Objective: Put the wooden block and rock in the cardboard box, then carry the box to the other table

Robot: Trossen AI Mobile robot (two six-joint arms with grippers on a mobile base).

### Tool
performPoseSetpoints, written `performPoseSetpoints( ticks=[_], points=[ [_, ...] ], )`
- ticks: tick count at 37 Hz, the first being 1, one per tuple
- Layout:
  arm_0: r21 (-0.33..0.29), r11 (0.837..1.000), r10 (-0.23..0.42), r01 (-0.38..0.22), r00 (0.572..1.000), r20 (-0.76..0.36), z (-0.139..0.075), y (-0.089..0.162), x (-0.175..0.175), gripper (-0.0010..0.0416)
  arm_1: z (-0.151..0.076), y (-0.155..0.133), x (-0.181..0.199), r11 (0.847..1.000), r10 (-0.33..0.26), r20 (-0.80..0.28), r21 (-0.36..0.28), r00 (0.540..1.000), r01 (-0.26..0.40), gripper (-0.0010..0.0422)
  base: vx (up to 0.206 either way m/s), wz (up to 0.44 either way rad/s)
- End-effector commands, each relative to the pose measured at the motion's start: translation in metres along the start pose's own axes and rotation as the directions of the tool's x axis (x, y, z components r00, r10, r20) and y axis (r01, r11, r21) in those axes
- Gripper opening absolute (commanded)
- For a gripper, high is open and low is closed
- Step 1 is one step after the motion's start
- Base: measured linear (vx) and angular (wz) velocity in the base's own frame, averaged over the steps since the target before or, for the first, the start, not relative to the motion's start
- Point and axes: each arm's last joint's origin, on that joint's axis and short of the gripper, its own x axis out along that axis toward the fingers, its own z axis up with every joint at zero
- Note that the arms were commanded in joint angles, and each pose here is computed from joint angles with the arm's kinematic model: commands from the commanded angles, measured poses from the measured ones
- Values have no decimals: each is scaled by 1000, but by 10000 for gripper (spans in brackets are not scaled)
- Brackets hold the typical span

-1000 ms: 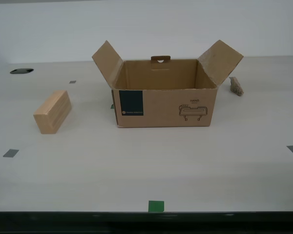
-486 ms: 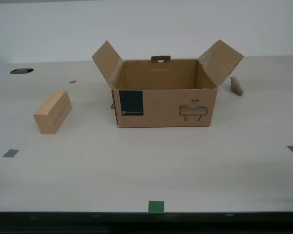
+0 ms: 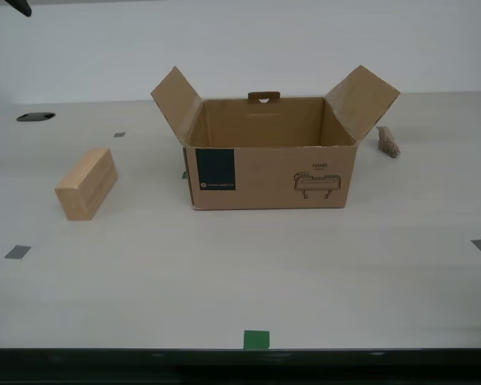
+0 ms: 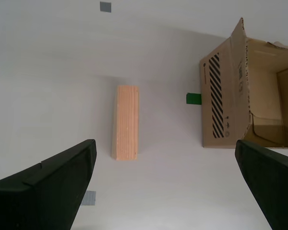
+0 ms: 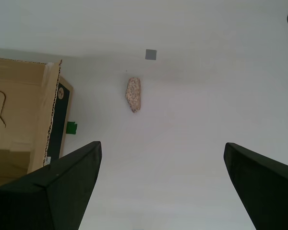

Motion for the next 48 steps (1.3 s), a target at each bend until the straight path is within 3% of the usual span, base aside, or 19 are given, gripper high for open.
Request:
performPoseSetpoints(
  ticks=[1, 9, 23, 48],
  points=[
    [2, 1000, 6, -6, 1000, -1, 4, 0, 8, 354, -6, 4, 11, 1000, 3, -12, -4, 1000, -3, 396, 0, 0],
    [3, 999, 33, -32, 998, -46, 10, 1, 30, 354, -6, 12, 42, 999, 40, -112, -26, 993, -43, 396, 0, 0],
    [9, 997, 79, -79, 995, -66, 19, 2, 58, 351, -4, 25, 93, 997, 55, -290, -36, 956, -68, 396, 0, 0],
    [20, 995, 99, -97, 985, -144, 73, 1, 98, 351, -1, 31, 119, 996, 62, -316, -38, 947, -78, 396, 0, 0]
  ],
)
